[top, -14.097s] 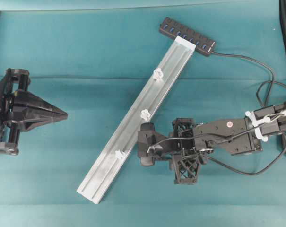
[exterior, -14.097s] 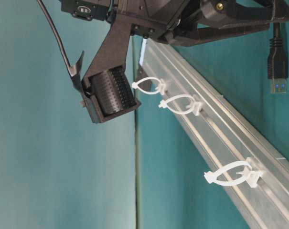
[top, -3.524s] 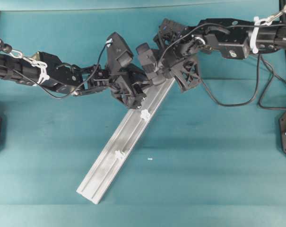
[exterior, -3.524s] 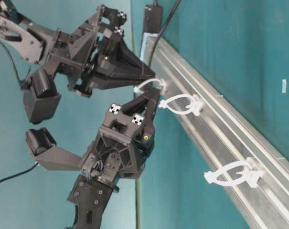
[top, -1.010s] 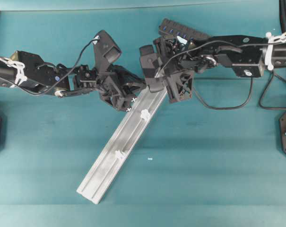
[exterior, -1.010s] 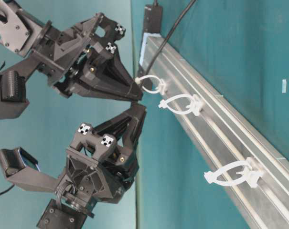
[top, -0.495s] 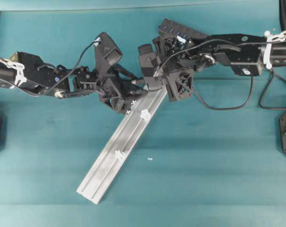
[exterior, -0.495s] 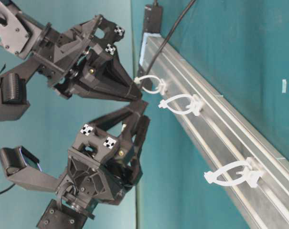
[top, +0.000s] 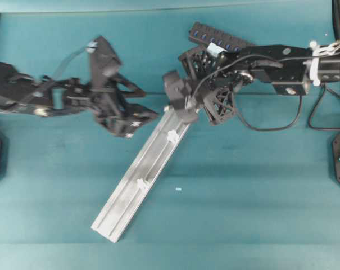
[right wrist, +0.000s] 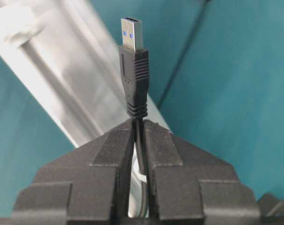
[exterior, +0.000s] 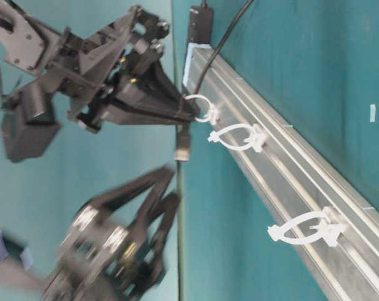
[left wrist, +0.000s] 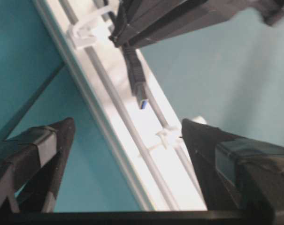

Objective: Pass the USB cable through three rings with both arms.

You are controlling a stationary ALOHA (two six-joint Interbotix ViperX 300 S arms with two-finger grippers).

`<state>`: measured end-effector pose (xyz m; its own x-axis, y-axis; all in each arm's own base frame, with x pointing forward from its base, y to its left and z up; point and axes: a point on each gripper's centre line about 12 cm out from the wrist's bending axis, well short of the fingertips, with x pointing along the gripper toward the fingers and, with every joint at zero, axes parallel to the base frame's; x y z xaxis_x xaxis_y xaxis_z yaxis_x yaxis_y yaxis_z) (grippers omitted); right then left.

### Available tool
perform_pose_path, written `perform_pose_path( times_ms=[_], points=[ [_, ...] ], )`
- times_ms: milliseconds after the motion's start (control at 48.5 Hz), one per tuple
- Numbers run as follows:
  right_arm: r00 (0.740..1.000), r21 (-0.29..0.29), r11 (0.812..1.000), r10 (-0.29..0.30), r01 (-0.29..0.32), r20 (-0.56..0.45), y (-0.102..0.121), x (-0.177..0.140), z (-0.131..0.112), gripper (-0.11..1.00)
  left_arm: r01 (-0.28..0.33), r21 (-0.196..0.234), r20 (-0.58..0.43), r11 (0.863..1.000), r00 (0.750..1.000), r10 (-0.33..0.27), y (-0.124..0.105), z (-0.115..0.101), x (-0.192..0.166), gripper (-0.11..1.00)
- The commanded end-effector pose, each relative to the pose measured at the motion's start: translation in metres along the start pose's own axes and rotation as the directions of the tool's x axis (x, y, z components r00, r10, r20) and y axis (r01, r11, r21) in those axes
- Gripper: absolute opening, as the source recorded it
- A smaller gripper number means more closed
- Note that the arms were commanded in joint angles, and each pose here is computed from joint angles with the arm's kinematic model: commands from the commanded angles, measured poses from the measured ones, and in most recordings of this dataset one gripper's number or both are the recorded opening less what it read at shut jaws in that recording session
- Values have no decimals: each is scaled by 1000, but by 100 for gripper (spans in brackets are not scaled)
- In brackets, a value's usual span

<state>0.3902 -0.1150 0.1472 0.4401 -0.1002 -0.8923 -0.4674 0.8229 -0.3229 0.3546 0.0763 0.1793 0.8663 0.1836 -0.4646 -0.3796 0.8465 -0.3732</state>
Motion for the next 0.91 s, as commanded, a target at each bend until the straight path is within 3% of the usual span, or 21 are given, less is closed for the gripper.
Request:
perform_pose_path(
  times_ms=[0,350,598,886],
  points=[
    [999,-55,998,27,-28,-19,7,6,1,9,24,12,36,1000,999,-25,-8,11,-21,98],
    [998,-197,978,57,-63,-37,18,9,2,9,46,29,26,999,999,-46,-16,8,-91,98],
    [995,-212,973,80,-90,-57,23,9,-2,9,69,25,61,997,996,-71,-15,5,-121,97],
    [993,-248,963,85,-102,-78,31,12,-5,9,83,25,92,996,992,-85,-16,7,-132,97]
  ],
)
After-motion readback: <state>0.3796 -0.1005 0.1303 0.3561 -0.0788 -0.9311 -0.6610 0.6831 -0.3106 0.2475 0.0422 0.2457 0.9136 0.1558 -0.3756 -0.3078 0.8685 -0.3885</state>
